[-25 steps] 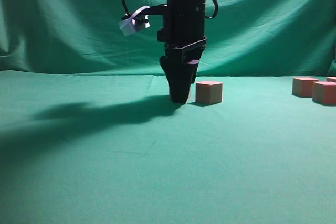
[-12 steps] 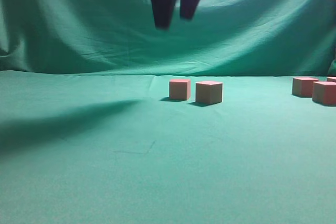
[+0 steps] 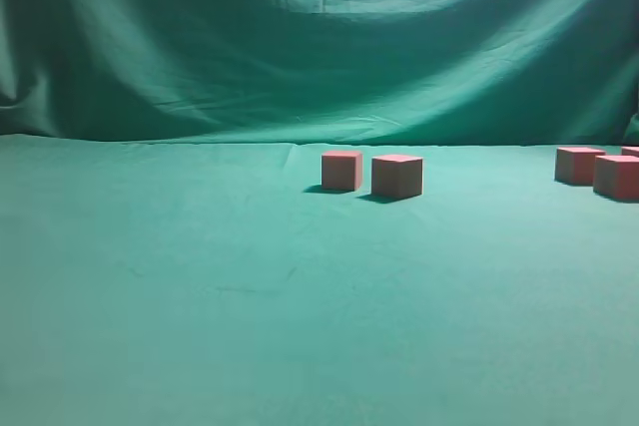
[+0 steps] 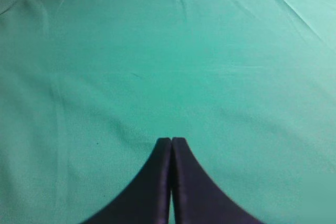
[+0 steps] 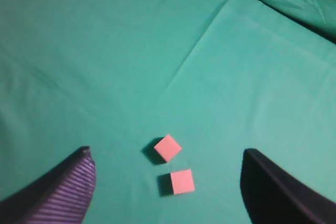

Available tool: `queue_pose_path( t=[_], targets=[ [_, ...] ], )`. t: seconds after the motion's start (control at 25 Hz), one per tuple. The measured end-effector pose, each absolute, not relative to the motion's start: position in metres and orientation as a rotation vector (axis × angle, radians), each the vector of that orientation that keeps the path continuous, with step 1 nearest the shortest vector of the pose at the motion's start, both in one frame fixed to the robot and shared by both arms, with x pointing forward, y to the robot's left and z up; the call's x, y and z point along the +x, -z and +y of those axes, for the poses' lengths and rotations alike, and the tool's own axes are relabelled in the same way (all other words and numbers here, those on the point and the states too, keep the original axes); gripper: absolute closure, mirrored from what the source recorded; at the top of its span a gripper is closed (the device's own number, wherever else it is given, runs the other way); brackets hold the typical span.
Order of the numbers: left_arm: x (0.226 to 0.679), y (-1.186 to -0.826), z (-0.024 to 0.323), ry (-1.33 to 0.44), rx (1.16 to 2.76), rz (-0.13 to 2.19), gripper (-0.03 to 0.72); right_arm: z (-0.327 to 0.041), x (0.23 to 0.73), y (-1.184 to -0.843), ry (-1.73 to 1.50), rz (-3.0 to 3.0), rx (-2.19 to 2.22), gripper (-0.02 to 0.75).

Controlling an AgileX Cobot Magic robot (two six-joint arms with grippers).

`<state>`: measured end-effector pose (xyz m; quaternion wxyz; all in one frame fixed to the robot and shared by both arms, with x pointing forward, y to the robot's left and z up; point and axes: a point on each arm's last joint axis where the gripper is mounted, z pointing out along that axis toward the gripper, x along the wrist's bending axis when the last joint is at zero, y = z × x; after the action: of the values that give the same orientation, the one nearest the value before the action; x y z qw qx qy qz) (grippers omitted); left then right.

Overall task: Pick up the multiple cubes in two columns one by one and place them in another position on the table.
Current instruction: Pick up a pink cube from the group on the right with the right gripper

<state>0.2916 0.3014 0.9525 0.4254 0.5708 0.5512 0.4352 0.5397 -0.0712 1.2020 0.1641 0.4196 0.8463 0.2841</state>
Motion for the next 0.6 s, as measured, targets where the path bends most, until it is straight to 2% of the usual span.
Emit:
queue_pose_path(
  t=[0.2, 0.28, 0.6],
  targets=[
    [0.292, -0.953, 0.301, -1.088, 1.427, 1.378, 0.688, -0.104, 0.5, -1.197, -0.742, 2.404, 1.328, 0.172],
    [0.292, -0.953, 0.301, -1.088, 1.427, 1.378, 0.688, -0.128, 0.478, -1.175, -0.607, 2.371, 1.434, 0.172],
    [0.292, -0.953, 0.301, -1.088, 1.427, 1.378, 0.688, -0.188, 0.433, -1.112, -0.291, 2.117, 1.689, 0.172]
  ],
)
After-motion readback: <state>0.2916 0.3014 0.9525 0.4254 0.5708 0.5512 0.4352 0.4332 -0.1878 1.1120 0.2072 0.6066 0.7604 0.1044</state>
